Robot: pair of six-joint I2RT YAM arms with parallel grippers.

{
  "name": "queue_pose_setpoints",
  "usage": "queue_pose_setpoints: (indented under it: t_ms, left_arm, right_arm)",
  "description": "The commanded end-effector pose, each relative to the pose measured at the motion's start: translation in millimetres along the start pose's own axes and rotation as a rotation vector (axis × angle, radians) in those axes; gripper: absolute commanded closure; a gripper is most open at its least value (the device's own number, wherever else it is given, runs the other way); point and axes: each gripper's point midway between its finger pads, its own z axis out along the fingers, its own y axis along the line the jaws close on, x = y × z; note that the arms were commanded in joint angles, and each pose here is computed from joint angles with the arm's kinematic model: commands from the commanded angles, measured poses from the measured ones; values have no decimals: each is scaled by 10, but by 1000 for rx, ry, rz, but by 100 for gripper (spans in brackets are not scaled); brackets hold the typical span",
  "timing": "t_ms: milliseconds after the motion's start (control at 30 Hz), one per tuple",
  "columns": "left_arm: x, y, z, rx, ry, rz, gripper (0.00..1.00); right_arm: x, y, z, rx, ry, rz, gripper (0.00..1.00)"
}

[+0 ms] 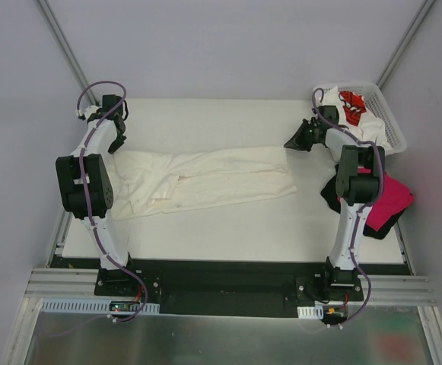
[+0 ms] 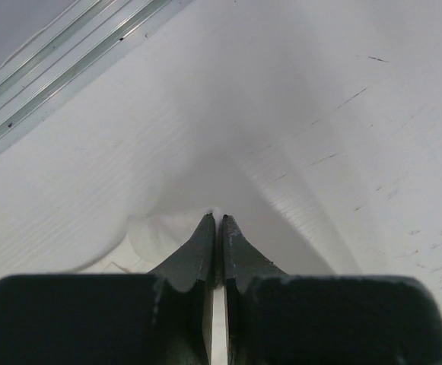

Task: Fold and stack the t-shirts
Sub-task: Fold the other side of the tshirt into a rectangle

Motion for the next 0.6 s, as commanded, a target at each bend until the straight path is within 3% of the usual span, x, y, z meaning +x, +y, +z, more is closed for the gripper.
queue_pose_setpoints:
  t_ms: [0, 167, 400, 567]
  left_arm:
    - [-169, 64, -59, -26, -46, 5, 100]
    - [-173, 56, -81, -16, -45, -1, 100]
    - [-157, 58, -107, -7, -39, -11, 100]
    - [-120, 39, -74, -5, -25, -7, 100]
  right_arm:
    - [-367, -250, -139, 80, -96, 53, 98]
    - [-378, -218, -235, 75, -108, 45, 83]
    - [-485, 105, -839, 46, -184, -20, 79]
    - [99, 248, -1009, 10, -150, -35, 79]
